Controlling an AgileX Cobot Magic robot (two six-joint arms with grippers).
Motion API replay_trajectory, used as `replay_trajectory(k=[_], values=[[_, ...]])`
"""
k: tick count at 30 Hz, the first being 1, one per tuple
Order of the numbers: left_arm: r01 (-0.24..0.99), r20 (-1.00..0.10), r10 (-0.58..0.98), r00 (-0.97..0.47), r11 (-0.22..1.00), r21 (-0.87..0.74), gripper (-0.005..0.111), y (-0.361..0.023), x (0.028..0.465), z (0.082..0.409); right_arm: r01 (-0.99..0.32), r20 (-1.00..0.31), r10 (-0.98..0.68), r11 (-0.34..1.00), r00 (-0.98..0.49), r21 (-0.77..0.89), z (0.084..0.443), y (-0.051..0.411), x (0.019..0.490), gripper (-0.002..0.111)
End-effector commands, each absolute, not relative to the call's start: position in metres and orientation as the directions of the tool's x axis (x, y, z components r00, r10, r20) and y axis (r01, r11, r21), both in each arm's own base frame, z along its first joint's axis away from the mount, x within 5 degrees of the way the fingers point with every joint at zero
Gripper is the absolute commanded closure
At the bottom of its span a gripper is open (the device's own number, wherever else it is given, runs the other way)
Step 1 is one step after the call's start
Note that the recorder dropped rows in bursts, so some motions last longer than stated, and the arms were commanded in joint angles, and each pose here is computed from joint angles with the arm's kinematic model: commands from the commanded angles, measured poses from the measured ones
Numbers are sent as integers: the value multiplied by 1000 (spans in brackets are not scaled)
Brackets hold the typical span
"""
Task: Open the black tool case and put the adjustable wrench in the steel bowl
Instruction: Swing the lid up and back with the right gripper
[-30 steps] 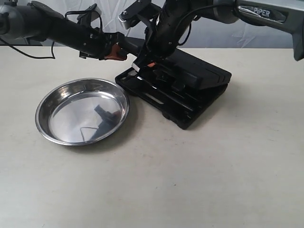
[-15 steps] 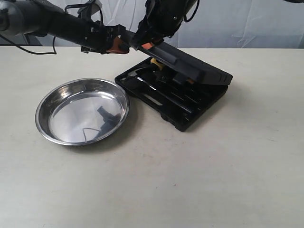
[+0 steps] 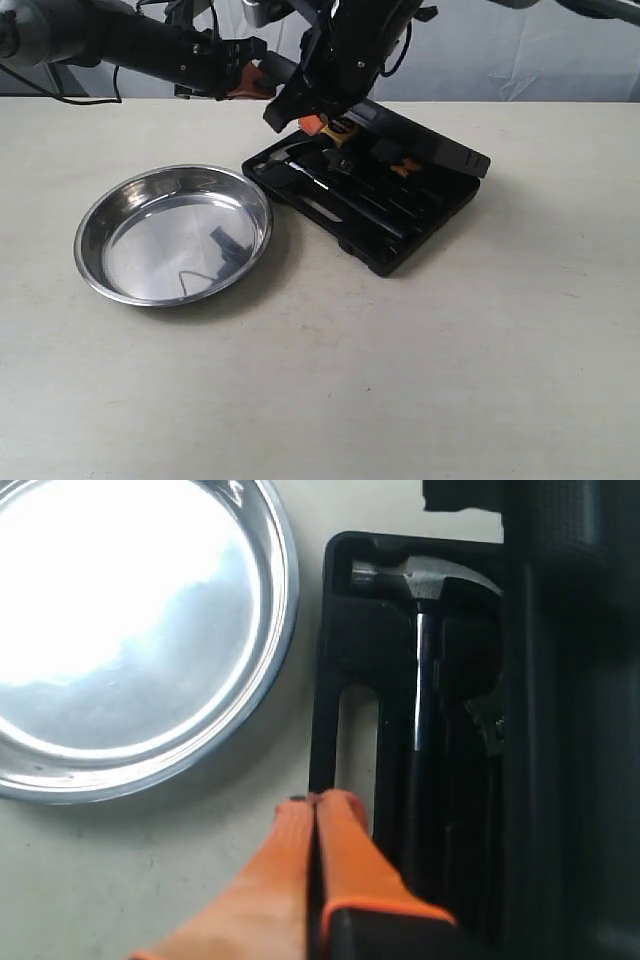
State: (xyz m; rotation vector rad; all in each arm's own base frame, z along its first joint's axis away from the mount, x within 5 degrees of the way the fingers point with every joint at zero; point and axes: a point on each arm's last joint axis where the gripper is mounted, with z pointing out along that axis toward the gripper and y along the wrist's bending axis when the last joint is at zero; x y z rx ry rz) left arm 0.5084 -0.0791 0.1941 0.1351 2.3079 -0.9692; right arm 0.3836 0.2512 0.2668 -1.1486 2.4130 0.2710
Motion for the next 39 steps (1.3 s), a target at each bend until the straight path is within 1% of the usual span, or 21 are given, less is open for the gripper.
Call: replay_trajectory(k=[1,8,13,17,24,29,35,39], values=[[338,-593,-147,-791,704,-625,107,-84,508,204,-770,-496,-695,633,-521,-79,253,252,395,108],[336,-595,-150,-790,706,-624,107,-84,508,204,-753,-457,-737,629,-498,-194,245,246,404,108],[336,-595,-150,-790,706,-624,107,-84,508,204,-750,-456,-744,625,-489,-216,242,246,407,108],[335,-596,-151,-789,707,-623,107,-83,509,204,-754,-426,-764,612,-485,-239,234,245,410,108],[335,-596,-151,-789,707,-623,107,-83,509,204,-703,-382,-776,623,-502,-342,228,236,418,108],[335,-596,-151,-789,707,-623,107,-83,509,204,-650,-380,-770,637,-513,-415,231,231,423,108],[337,-597,-150,-788,707,-622,107,-83,509,204,-627,-425,-770,636,-476,-450,234,232,428,108],[338,-598,-144,-788,711,-617,107,-83,508,203,-584,-433,-769,639,-471,-500,239,229,432,108]])
